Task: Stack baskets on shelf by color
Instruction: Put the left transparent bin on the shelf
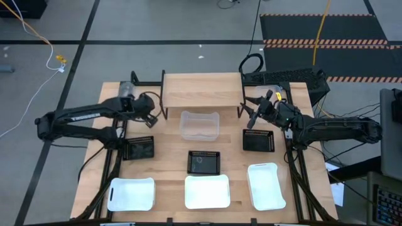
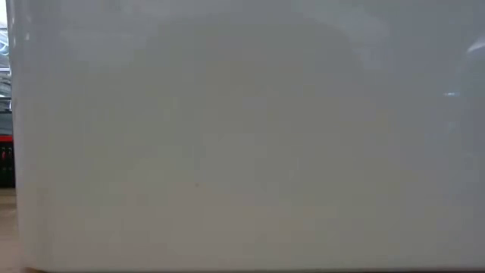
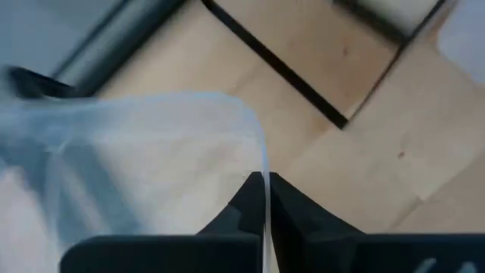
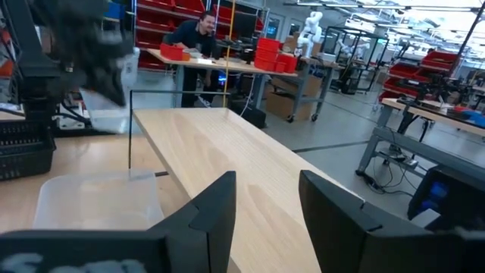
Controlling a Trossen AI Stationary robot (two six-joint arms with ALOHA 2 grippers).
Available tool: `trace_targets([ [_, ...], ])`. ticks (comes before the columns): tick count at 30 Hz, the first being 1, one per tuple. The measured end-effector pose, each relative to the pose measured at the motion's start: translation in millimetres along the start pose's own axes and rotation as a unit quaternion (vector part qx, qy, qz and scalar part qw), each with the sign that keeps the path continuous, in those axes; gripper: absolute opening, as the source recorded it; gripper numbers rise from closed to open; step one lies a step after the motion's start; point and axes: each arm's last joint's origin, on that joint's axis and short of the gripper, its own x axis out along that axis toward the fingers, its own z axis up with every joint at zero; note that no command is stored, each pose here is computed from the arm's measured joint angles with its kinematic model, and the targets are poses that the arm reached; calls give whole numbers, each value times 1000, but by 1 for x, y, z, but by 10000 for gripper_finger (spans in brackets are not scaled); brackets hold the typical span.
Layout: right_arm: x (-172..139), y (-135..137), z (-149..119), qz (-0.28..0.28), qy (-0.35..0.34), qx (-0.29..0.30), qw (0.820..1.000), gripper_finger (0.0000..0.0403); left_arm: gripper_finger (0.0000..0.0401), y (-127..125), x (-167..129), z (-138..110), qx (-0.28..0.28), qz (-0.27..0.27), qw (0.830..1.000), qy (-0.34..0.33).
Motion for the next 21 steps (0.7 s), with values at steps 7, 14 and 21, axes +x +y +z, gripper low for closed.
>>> trace_targets([
  [7, 0, 0, -2, 2, 11, 3, 1000, 139, 5, 8, -74, 36, 33, 13, 995, -95],
  [14, 0, 0, -2, 2, 12, 20, 1000, 139, 4, 4, -122, 78, 87, -4, 978, -190],
  [21, 0, 1, -3, 2, 13, 32, 999, 139, 3, -42, -121, 129, 227, -32, 943, -240],
])
